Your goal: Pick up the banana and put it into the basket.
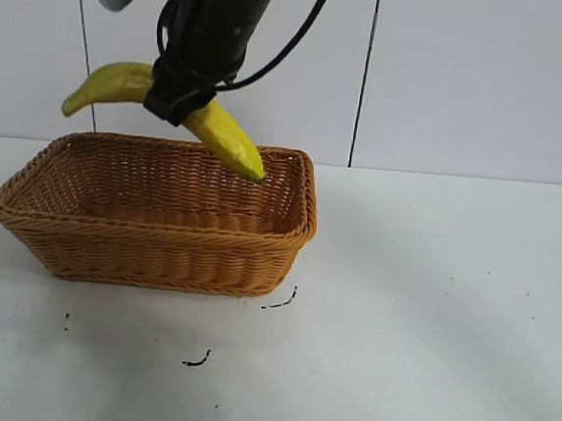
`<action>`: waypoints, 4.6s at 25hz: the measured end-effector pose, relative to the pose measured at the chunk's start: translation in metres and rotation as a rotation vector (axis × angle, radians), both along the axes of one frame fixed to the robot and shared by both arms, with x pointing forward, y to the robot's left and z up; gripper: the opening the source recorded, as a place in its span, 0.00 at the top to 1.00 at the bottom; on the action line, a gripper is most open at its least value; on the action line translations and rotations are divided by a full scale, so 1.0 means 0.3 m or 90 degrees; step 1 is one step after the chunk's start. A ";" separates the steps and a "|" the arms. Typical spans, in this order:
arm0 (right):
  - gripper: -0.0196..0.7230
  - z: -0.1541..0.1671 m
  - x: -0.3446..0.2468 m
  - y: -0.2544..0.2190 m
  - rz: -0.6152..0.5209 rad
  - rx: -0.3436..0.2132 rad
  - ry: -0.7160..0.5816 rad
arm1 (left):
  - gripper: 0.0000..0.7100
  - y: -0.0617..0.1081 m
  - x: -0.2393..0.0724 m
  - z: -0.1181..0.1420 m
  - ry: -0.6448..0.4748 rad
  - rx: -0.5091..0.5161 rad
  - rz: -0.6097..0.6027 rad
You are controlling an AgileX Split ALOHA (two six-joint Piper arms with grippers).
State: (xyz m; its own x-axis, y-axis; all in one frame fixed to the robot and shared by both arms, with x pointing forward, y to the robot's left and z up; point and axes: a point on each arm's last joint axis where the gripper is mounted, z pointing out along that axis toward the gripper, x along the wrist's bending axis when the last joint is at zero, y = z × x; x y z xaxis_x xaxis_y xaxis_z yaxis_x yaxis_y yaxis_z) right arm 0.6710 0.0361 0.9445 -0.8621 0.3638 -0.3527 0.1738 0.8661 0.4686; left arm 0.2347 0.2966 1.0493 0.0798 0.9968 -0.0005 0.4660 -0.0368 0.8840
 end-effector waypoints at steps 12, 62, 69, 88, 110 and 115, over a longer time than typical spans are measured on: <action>0.10 -0.001 -0.008 0.003 -0.017 0.017 0.026 | 0.02 0.000 0.000 0.000 0.000 0.000 0.000; 0.05 0.486 -0.052 -1.088 -0.734 0.155 0.231 | 0.02 0.000 0.000 0.000 0.000 0.000 0.000; 0.05 0.576 -0.455 -1.093 -0.731 0.146 0.243 | 0.02 0.000 0.000 0.000 0.000 0.000 0.000; 0.05 0.359 -1.278 -1.104 -0.659 0.293 -0.011 | 0.02 0.000 0.000 0.000 0.000 0.000 0.000; 0.04 0.366 -1.453 -1.110 -0.606 0.398 -0.210 | 0.02 0.000 0.000 0.000 0.000 0.000 0.000; 0.04 0.366 -1.453 -1.110 -0.606 0.398 -0.210 | 0.02 0.000 0.000 0.000 0.000 0.000 0.000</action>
State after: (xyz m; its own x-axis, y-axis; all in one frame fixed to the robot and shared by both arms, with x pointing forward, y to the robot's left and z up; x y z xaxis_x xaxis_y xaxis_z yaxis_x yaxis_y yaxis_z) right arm 0.2351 -0.2970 1.0544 -0.0516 0.9979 -0.0399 0.4164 0.0578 0.9073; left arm 0.2347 0.2966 1.0493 0.0798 0.9968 -0.0005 0.4660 -0.0368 0.8840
